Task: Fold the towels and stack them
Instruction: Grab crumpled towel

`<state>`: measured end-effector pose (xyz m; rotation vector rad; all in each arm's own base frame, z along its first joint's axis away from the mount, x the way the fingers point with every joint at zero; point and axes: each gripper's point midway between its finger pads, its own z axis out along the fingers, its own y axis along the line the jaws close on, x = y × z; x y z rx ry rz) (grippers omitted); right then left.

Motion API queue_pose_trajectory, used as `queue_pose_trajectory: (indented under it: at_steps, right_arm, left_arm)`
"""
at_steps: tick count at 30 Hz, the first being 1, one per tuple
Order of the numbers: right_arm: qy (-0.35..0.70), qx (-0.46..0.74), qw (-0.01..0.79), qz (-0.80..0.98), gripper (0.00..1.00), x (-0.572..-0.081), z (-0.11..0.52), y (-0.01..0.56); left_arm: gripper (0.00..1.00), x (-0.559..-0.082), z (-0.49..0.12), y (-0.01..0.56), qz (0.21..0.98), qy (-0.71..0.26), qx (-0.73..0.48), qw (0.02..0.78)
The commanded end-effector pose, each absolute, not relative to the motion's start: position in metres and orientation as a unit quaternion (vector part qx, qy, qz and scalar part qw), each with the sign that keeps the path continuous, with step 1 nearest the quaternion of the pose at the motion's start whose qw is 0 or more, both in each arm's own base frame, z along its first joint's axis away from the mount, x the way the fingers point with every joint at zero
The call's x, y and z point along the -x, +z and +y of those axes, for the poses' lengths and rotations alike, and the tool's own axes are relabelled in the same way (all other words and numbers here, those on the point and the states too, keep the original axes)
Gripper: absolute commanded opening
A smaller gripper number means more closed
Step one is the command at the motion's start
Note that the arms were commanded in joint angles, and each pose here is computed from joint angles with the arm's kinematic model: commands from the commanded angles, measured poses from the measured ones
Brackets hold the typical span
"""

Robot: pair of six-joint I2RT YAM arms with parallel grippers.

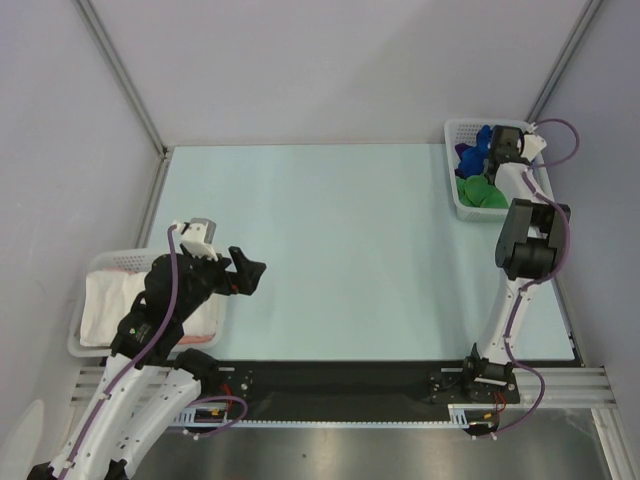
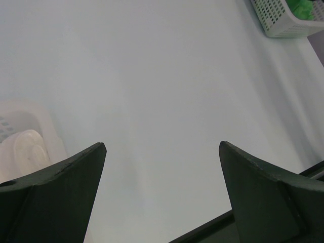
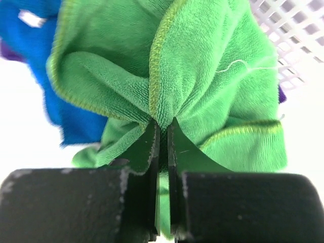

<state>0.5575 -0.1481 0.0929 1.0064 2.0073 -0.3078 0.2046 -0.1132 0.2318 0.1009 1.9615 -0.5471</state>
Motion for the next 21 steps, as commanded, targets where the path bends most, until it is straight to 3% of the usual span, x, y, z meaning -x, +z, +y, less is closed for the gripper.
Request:
queue_pose_trajectory:
  at_steps: [1,12,21]
  right_arm:
    - [-0.099,-0.399,0.492,0.768,0.00,-0.556,-0.148,0.181]
    - [-0.021,-0.350,0.616,0.705,0.00,-0.518,-0.101,0.361]
    - [0.079,-0.246,0.710,0.655,0.00,-0.436,0.009,0.499]
  left_arm:
    - [1.00,-0.207,-0.117,0.241,0.807,-0.241,-0.044,0.537]
    - [1.00,-0.206,-0.115,0.244,0.804,-0.240,-0.042,0.543]
    - [1.00,-0.207,-0.112,0.243,0.805,-0.233,-0.035,0.544]
